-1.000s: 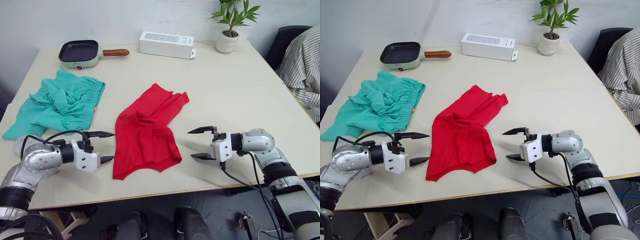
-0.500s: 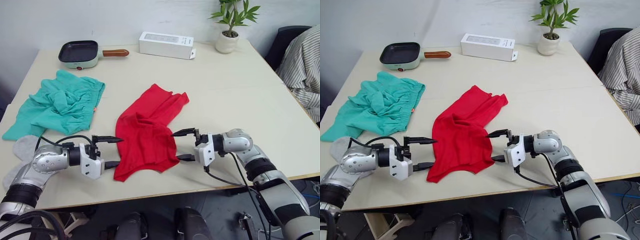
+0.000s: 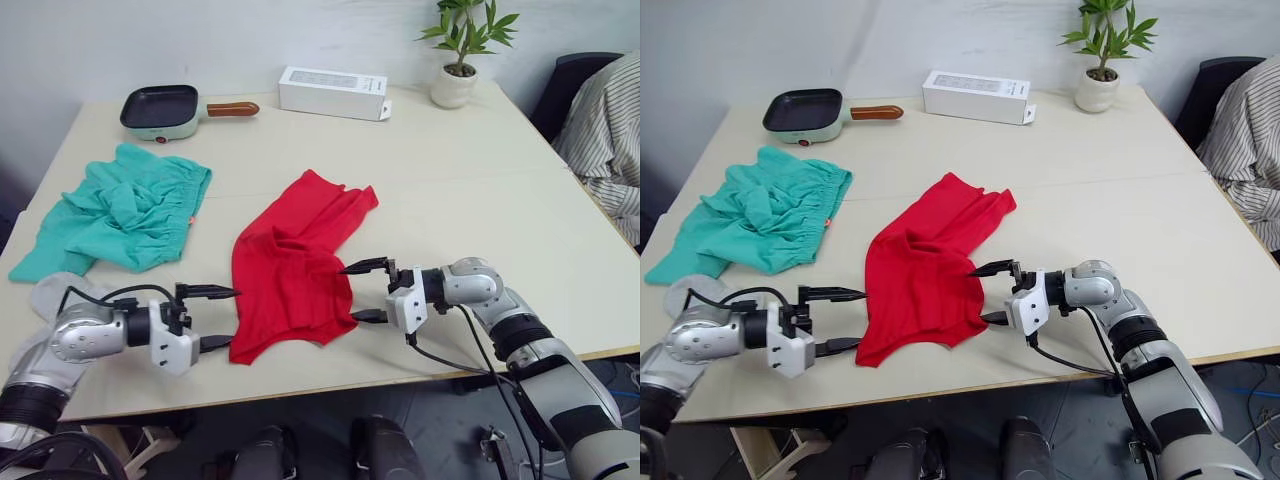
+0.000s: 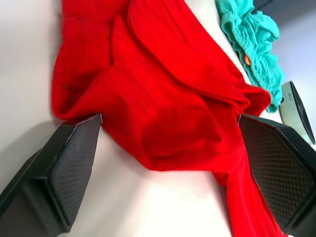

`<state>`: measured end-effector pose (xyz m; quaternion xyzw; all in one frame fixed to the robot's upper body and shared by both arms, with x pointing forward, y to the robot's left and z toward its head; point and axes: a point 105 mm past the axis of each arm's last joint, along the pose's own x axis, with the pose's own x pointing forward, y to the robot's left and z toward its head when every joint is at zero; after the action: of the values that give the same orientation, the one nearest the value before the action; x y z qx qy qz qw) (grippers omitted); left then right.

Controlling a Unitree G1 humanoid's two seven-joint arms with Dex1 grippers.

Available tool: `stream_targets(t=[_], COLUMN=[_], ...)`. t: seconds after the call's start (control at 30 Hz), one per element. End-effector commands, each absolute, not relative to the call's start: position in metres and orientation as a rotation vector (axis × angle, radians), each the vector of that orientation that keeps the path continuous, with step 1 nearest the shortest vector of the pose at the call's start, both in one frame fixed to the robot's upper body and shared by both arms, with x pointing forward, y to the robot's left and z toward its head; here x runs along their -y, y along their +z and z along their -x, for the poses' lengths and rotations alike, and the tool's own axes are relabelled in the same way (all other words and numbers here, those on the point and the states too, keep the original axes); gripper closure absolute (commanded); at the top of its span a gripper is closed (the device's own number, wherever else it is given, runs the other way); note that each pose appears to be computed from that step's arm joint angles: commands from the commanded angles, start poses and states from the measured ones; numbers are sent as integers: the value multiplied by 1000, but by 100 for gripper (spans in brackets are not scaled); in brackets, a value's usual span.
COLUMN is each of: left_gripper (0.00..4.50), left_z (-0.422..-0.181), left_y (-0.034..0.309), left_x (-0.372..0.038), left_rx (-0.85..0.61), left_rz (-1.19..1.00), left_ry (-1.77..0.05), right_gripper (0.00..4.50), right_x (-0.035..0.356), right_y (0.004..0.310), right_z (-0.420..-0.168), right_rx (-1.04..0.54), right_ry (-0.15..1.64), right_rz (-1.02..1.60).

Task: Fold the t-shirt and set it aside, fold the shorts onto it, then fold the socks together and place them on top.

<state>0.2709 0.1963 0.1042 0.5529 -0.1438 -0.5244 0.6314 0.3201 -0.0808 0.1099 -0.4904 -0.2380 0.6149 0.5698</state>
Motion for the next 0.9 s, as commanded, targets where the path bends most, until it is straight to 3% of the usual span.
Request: stream_targets(t=[0.03, 0.27, 0.7, 0.73, 0.9], left_gripper=[4, 4, 425, 448, 448], left_z=[-260, -266, -277, -276, -268], left_y=[71, 65, 65, 65, 71], left_x=[-176, -160, -146, -147, -145], left_rx=[272, 299, 318, 312, 278], left_rz=[-1255, -1247, -1236, -1230, -1130], left_ry=[-1337, -1386, -1434, -1440, -1469], right_gripper=[0, 0, 450, 450, 450], right_x=[69, 65, 77, 79, 100], right_y=[91, 88, 89, 90, 98], right_z=[-312, -310, -305, -305, -306], right_rx=[514, 510, 478, 470, 406], right_ry=[1527, 1551, 1561, 1558, 1538], right_rz=[1153, 1158, 1174, 1175, 1190])
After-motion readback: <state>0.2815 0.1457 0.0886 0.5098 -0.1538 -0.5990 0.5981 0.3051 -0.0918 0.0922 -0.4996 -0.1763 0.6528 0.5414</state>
